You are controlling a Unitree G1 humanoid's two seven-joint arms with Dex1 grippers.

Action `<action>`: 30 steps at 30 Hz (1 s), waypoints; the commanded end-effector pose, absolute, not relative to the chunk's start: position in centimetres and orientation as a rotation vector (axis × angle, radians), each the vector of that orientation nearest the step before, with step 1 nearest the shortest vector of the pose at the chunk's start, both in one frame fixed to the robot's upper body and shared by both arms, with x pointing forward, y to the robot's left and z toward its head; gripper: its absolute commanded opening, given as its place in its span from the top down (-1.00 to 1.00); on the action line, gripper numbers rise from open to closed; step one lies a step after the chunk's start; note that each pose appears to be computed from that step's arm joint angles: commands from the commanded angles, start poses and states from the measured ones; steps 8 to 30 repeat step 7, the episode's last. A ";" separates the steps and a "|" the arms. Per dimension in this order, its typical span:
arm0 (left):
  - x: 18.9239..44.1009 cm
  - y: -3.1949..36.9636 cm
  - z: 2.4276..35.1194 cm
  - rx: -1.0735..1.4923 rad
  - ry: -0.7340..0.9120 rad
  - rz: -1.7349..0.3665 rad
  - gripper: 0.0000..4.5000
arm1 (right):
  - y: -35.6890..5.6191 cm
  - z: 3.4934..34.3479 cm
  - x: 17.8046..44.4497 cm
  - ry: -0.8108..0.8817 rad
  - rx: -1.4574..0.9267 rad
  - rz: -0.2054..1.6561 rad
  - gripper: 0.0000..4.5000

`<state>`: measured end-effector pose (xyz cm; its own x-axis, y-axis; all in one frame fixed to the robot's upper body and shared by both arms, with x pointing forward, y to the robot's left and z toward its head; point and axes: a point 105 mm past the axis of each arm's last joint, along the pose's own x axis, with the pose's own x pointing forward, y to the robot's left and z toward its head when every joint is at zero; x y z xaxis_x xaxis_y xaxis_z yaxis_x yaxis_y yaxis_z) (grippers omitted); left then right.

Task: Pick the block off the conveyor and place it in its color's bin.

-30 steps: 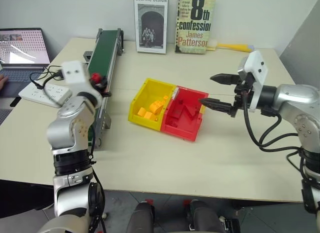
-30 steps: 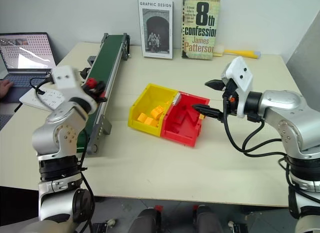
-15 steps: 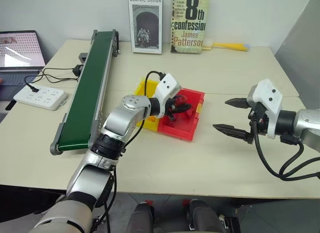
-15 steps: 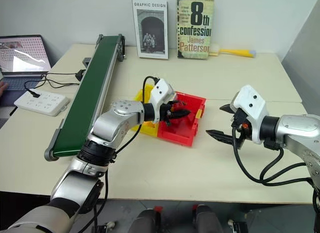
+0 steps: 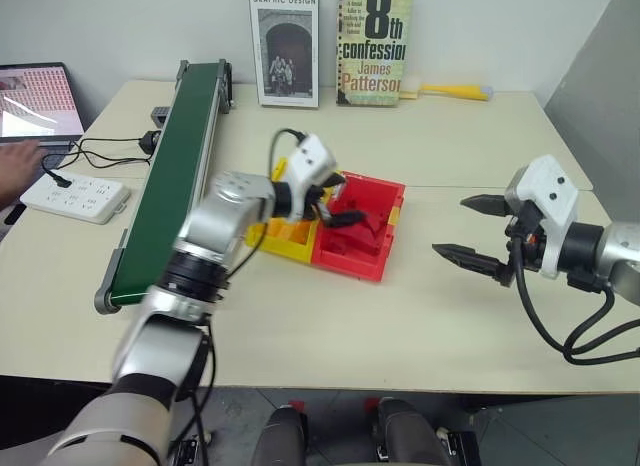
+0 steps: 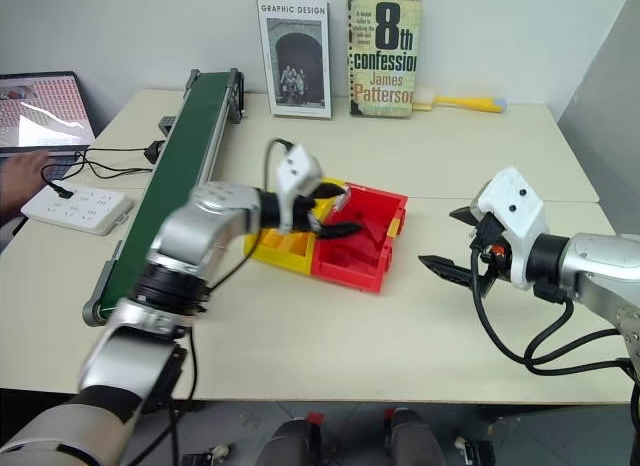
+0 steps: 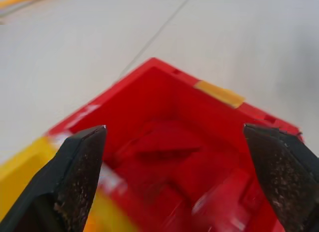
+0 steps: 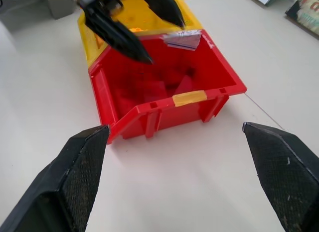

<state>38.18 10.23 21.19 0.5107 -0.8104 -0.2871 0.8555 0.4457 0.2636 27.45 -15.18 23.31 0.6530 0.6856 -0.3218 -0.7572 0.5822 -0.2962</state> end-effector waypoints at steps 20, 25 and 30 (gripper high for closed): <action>33.8 20.6 23.8 0.495 0.173 -0.851 -1.00 | -14.5 24.8 30.7 0.088 -0.420 0.984 -1.00; 33.8 20.6 23.8 0.495 0.173 -0.851 -1.00 | -14.5 24.8 30.7 0.088 -0.420 0.984 -1.00; 33.8 20.6 23.8 0.495 0.173 -0.851 -1.00 | -14.5 24.8 30.7 0.088 -0.420 0.984 -1.00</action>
